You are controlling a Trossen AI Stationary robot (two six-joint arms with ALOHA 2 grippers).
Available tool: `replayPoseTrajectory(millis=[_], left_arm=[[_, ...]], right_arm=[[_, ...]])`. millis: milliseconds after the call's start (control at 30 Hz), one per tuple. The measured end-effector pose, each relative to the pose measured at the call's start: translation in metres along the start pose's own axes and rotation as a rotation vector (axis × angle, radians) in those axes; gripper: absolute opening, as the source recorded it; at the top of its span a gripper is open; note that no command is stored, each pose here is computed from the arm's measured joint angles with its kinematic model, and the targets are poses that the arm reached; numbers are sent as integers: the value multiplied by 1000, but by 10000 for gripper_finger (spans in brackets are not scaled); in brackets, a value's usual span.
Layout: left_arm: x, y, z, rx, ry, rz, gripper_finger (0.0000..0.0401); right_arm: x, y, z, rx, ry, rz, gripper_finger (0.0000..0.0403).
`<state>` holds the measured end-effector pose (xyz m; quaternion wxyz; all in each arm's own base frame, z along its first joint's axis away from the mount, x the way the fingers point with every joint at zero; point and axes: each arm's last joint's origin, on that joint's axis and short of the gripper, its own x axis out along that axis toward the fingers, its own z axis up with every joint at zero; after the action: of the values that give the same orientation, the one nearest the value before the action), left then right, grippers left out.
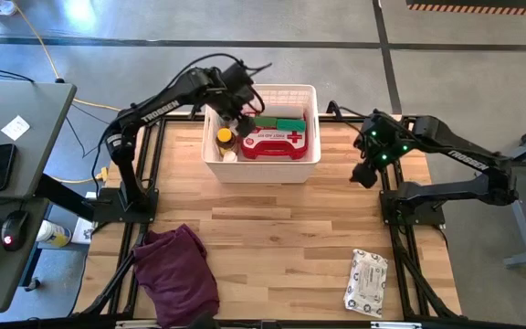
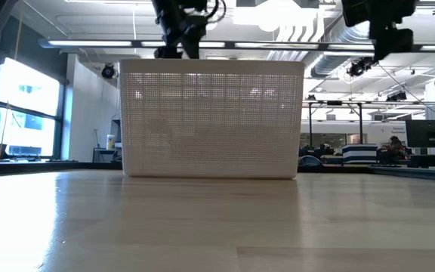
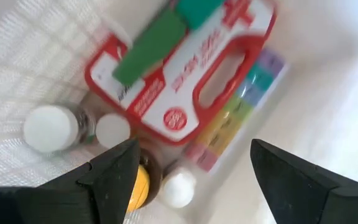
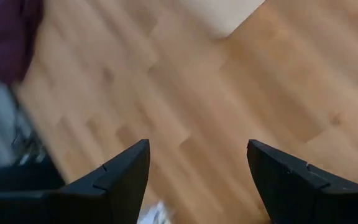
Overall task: Pick & place medical supplies in basket/bin
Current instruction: Put the mailer bag into the white bin
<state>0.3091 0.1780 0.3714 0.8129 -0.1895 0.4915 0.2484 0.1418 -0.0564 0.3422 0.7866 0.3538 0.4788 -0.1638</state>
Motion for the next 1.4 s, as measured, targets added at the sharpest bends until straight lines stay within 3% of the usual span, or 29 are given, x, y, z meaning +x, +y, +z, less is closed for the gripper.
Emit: replayPoseTrajectory(millis=[167,400,700,867,1067,1400], left_arm=[[-31,-11,11,-77,-111,-63,337],[-75,-47,13,-113,-250,-146,337],[-90,-110,-8,-131,-260,-215,336],[-94,-136,-20,-114,-262,-227,336],[-98,-154,-30,-127,-258,-253,336],[-104,-173,-43,-150,-237,-297,336]], right_arm=[[19,-4,-11,-36,160,144,259],[60,-13,-40,-76,369,162,259],[103,-26,-94,-108,579,280,259],[115,-26,-113,-178,563,362,259],[128,-16,-123,-284,444,478,259],[153,-14,-140,-339,360,465,259]])
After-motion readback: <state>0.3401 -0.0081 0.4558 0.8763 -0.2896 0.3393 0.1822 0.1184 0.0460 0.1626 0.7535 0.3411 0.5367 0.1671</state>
